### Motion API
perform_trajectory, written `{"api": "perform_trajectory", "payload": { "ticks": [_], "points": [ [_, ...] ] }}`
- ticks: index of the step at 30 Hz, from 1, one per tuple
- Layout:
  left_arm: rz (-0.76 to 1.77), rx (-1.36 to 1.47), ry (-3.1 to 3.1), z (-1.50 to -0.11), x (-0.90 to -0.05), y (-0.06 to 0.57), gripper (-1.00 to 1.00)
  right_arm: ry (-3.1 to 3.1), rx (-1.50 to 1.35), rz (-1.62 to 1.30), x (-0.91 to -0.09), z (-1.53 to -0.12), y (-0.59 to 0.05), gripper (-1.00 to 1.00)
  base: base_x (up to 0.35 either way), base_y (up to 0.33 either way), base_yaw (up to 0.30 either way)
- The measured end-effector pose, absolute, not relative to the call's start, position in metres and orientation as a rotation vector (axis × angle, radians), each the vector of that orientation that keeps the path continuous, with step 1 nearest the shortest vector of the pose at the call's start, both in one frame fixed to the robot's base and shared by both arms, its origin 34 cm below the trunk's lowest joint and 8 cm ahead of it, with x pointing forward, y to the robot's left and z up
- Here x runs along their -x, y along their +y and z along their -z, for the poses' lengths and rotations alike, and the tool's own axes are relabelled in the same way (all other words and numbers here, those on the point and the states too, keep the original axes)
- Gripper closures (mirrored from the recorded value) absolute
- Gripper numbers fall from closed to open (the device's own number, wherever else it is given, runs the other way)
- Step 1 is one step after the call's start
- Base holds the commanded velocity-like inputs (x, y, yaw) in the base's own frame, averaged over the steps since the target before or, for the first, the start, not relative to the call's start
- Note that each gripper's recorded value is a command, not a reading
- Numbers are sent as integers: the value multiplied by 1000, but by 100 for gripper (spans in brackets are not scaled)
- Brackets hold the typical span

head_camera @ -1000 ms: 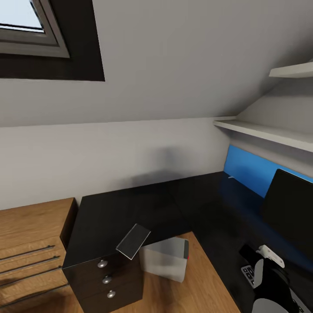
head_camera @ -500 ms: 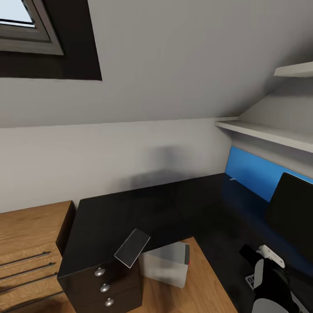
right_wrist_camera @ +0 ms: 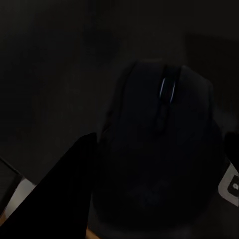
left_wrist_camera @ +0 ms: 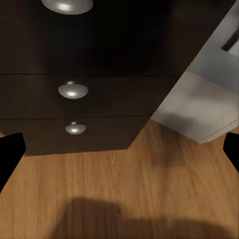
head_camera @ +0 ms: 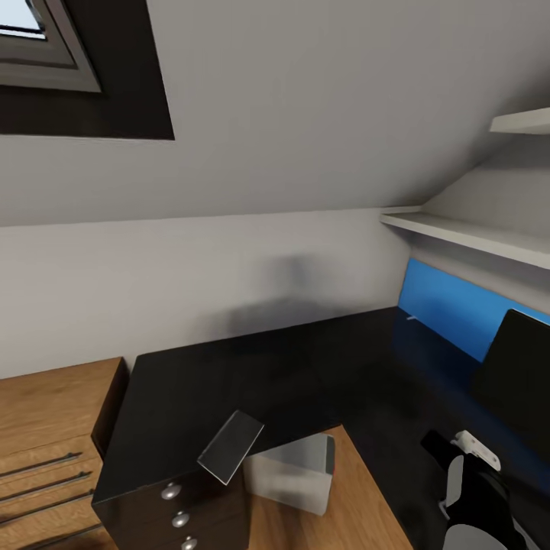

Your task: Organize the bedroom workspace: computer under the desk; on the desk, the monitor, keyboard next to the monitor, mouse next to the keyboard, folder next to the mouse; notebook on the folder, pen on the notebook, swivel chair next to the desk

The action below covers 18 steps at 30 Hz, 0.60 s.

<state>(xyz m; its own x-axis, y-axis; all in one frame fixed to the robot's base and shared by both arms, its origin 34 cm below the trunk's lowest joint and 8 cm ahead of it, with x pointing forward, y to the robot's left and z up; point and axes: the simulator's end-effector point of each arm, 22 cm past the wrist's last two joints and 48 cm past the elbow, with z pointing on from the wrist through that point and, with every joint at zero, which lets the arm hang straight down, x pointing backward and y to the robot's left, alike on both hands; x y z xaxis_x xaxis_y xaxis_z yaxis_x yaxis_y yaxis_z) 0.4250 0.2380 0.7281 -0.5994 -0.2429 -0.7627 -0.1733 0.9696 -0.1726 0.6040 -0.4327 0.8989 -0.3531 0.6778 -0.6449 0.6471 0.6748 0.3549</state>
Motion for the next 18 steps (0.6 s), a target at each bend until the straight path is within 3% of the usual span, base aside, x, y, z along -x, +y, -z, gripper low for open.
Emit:
{"api": "perform_trajectory", "payload": {
  "ticks": [18],
  "points": [
    [99,291,2225,-723,-429,237,-100,2076,-1017,-42,-608,-894,-435,100,9,0,0]
  ]
}}
